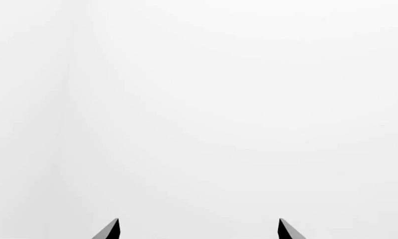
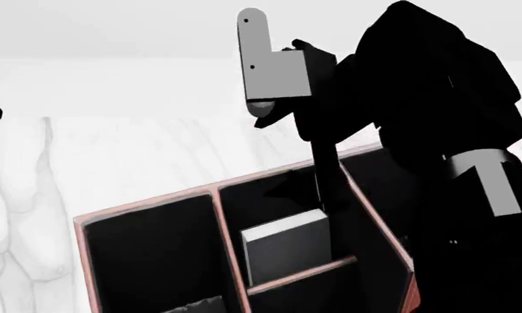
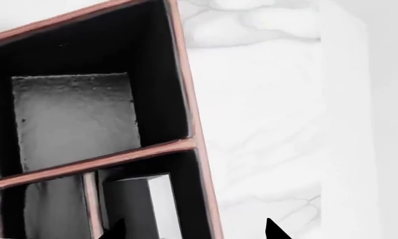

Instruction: Pick up the book and place it in the front compartment of the caddy.

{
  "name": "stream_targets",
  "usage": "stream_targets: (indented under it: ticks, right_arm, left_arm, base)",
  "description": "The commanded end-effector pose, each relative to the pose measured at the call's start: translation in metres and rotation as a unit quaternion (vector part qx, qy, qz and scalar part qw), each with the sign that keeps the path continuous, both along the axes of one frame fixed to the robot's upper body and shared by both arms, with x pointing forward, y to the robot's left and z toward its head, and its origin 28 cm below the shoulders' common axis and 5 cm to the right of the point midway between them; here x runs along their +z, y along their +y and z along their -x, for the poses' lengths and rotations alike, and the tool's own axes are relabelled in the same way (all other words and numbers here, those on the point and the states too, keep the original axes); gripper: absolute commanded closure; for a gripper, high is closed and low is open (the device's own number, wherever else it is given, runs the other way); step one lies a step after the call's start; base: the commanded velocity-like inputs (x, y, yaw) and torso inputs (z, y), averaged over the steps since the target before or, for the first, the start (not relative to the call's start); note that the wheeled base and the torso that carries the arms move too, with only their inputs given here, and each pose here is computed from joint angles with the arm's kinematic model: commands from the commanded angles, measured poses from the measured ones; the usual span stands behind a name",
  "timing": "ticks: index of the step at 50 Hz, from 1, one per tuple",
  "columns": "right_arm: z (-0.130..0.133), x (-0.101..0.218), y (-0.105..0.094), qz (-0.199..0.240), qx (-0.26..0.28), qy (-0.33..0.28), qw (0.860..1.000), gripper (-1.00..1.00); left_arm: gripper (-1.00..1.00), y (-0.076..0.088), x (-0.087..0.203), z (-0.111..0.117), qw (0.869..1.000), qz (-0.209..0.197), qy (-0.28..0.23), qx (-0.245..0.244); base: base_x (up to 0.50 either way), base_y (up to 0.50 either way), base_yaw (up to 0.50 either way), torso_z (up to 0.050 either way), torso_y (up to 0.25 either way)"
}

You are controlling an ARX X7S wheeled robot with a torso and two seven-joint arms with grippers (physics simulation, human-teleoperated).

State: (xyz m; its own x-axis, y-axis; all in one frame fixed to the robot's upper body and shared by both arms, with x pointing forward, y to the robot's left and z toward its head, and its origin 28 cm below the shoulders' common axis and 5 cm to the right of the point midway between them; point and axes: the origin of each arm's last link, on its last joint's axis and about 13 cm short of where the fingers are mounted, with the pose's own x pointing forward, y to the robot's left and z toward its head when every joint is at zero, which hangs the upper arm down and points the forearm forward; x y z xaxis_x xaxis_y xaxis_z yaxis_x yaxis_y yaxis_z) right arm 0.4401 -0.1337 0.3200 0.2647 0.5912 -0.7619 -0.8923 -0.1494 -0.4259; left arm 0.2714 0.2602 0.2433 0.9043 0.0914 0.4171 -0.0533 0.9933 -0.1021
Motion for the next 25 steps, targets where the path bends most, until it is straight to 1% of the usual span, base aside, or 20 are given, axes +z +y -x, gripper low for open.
stream_targets:
  ticks: [1,4,6,9,11,13,14,16,18,20,23,25]
  right_arm:
    - [0.005,0.034,-0.006,-0.047,-0.002,-0.063,0.997,-1.00]
    - [0.007,0.045,-0.008,-0.069,-0.001,-0.083,0.994,-1.00]
    - [0.008,0.048,-0.009,-0.070,-0.002,-0.090,0.993,-1.00]
    - [0.010,0.055,-0.011,-0.084,-0.002,-0.107,0.991,-1.00]
    - [0.011,0.059,-0.013,-0.103,0.000,-0.117,0.988,-1.00]
    - [0.012,0.061,-0.014,-0.106,-0.002,-0.126,0.986,-1.00]
    - [0.012,0.063,-0.014,-0.119,0.002,-0.128,0.985,-1.00]
    - [0.013,0.065,-0.016,-0.122,-0.002,-0.137,0.983,-1.00]
    - [0.014,0.066,-0.017,-0.137,-0.005,-0.152,0.979,-1.00]
    - [0.014,0.067,-0.018,-0.143,-0.003,-0.151,0.978,-1.00]
    - [0.015,0.070,-0.021,-0.156,-0.007,-0.166,0.974,-1.00]
    - [0.016,0.071,-0.023,-0.175,-0.006,-0.170,0.970,-1.00]
  left_arm:
    - [-1.00,0.000,0.000,0.000,1.000,-0.001,0.000,-0.001]
    - [-1.00,0.000,0.000,0.000,1.000,0.000,0.000,-0.001]
    - [-1.00,0.000,0.000,0.000,1.000,0.000,0.000,-0.001]
    - [-1.00,0.000,0.000,0.000,1.000,0.000,0.000,-0.002]
    - [-1.00,0.000,0.000,0.001,1.000,0.000,0.000,-0.001]
    - [-1.00,0.000,0.000,0.001,1.000,0.000,-0.001,-0.001]
    - [-1.00,0.000,0.001,0.001,1.000,0.001,-0.001,0.000]
    - [-1.00,0.000,0.001,0.001,1.000,0.000,-0.001,0.000]
    - [-1.00,0.000,0.001,0.000,1.000,-0.001,-0.001,-0.001]
    - [-1.00,0.000,0.002,0.001,1.000,0.000,-0.002,0.000]
    - [-1.00,0.000,0.002,0.001,1.000,-0.001,-0.002,0.000]
    - [-1.00,0.001,0.002,0.001,1.000,-0.001,-0.003,0.000]
  base:
    - [0.00,0.00,0.00,0.000,0.000]
    - [0.00,0.00,0.00,0.000,0.003]
    - [0.00,0.00,0.00,0.000,0.000]
    - [0.00,0.00,0.00,0.000,0.000]
    - [0.00,0.00,0.00,0.000,0.000]
    - [0.00,0.00,0.00,0.000,0.000]
    - [0.00,0.00,0.00,0.000,0.000]
    - [0.00,0.00,0.00,0.000,0.000]
    - [0.00,0.00,0.00,0.000,0.000]
    - [0.00,0.00,0.00,0.000,0.000]
    - [0.00,0.00,0.00,0.000,0.000]
    - [0.00,0.00,0.00,0.000,0.000]
